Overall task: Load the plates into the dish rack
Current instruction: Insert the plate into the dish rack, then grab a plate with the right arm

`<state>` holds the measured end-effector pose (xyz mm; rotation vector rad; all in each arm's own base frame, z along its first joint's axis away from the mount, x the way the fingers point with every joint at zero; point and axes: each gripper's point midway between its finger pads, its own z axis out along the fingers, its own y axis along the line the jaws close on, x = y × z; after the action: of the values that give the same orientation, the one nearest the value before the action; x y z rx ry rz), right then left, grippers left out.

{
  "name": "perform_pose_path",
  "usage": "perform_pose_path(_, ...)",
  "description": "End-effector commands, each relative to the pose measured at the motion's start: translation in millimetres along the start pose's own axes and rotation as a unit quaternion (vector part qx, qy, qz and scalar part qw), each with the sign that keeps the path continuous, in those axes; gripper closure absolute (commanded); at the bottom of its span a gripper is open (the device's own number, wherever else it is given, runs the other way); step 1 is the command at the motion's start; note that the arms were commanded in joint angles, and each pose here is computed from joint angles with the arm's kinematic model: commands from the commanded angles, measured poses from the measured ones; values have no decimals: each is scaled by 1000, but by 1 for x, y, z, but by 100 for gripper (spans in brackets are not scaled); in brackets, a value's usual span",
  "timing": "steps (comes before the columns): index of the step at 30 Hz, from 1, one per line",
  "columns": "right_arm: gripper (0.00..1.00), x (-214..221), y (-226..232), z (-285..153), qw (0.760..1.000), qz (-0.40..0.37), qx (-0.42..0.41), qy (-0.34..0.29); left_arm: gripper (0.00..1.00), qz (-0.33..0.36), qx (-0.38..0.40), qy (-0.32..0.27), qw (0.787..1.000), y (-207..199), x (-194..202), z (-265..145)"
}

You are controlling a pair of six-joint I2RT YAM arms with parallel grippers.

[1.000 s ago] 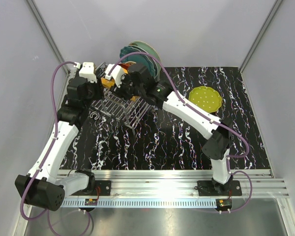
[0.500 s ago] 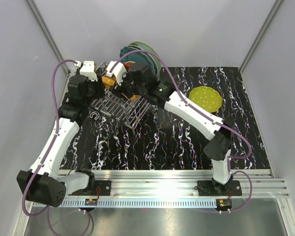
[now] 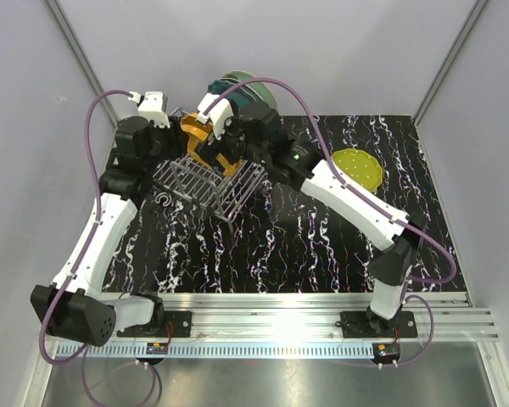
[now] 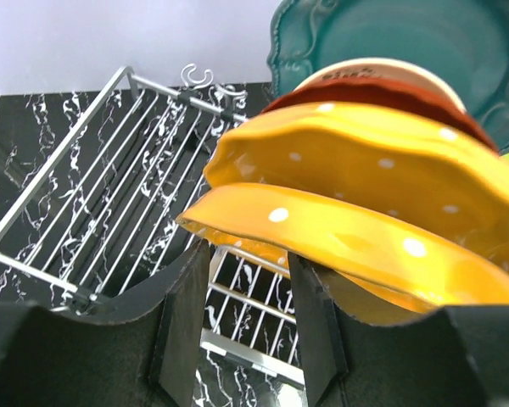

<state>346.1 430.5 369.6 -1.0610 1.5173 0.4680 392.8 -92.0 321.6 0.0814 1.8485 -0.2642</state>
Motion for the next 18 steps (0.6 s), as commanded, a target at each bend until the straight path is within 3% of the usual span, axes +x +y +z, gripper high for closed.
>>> perform_pose_path(1, 4, -43, -14, -36, 998, 12, 29, -59, 55, -11, 27, -39, 999, -12, -33, 0)
perform_pose_path(11, 4, -59, -20, -110, 990, 60, 63, -111, 55, -40, 55, -25, 997, -25, -34, 11)
perform_pose_path(18, 4, -43, -29, -143, 983, 90, 99, -122, 55, -46, 56, -23, 997, -25, -28, 7)
